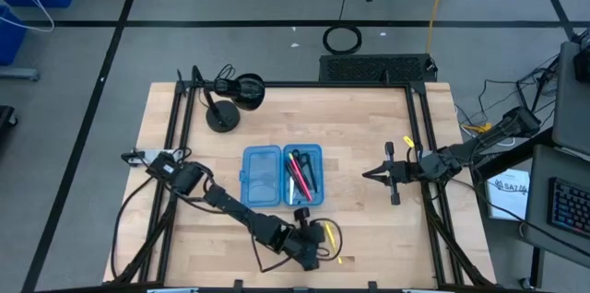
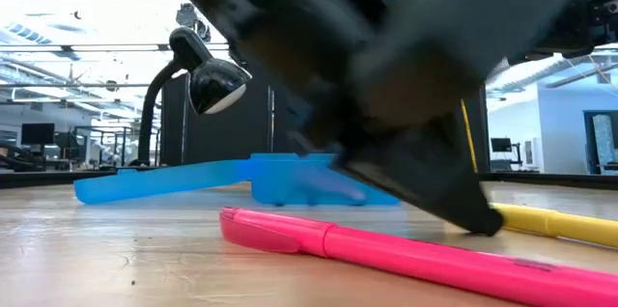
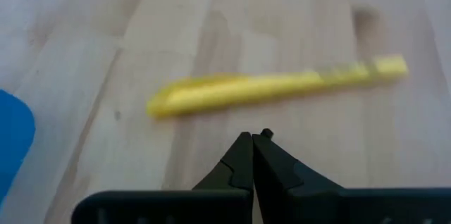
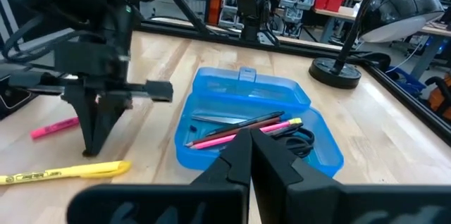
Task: Pick & place school supplies into a supply box
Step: Put the pink pen into the blue box
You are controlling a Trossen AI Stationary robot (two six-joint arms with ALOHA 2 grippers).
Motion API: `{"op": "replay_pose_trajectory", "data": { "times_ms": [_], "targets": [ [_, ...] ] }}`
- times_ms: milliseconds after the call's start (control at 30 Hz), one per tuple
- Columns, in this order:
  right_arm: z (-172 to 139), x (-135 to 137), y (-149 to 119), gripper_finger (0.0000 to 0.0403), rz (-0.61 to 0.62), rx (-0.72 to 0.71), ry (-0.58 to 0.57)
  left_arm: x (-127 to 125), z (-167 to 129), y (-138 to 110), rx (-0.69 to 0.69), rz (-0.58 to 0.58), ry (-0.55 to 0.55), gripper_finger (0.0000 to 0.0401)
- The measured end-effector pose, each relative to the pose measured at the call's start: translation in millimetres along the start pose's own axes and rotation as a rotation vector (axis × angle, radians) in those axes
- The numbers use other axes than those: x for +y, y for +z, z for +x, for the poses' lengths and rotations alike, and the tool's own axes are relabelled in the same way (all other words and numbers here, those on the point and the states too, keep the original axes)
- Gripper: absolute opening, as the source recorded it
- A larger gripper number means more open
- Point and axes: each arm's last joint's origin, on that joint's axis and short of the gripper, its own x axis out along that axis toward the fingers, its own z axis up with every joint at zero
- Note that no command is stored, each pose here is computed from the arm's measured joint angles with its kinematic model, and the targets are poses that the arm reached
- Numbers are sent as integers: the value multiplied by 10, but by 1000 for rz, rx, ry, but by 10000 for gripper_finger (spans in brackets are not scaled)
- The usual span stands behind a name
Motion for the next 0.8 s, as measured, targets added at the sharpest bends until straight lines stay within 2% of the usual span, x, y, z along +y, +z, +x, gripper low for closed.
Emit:
{"op": "replay_pose_trajectory", "data": {
  "times_ms": [100,200,267,367,500,800],
  "targets": [
    [2,1,-2,0,7,2,0,-83,-185,-21,8,132,45,4],
    [4,2,-5,0,7,5,1,-158,-425,10,-15,177,98,5],
    [9,4,-5,0,7,6,0,-202,-547,49,-32,161,86,5],
    [14,5,-12,0,3,13,-1,-250,-575,37,-34,108,56,3],
    [14,5,1,0,2,0,-1,-296,-529,25,-27,44,-20,2],
    [19,6,16,0,-1,-15,-3,-244,-363,178,-91,0,-148,2]
  ]
}}
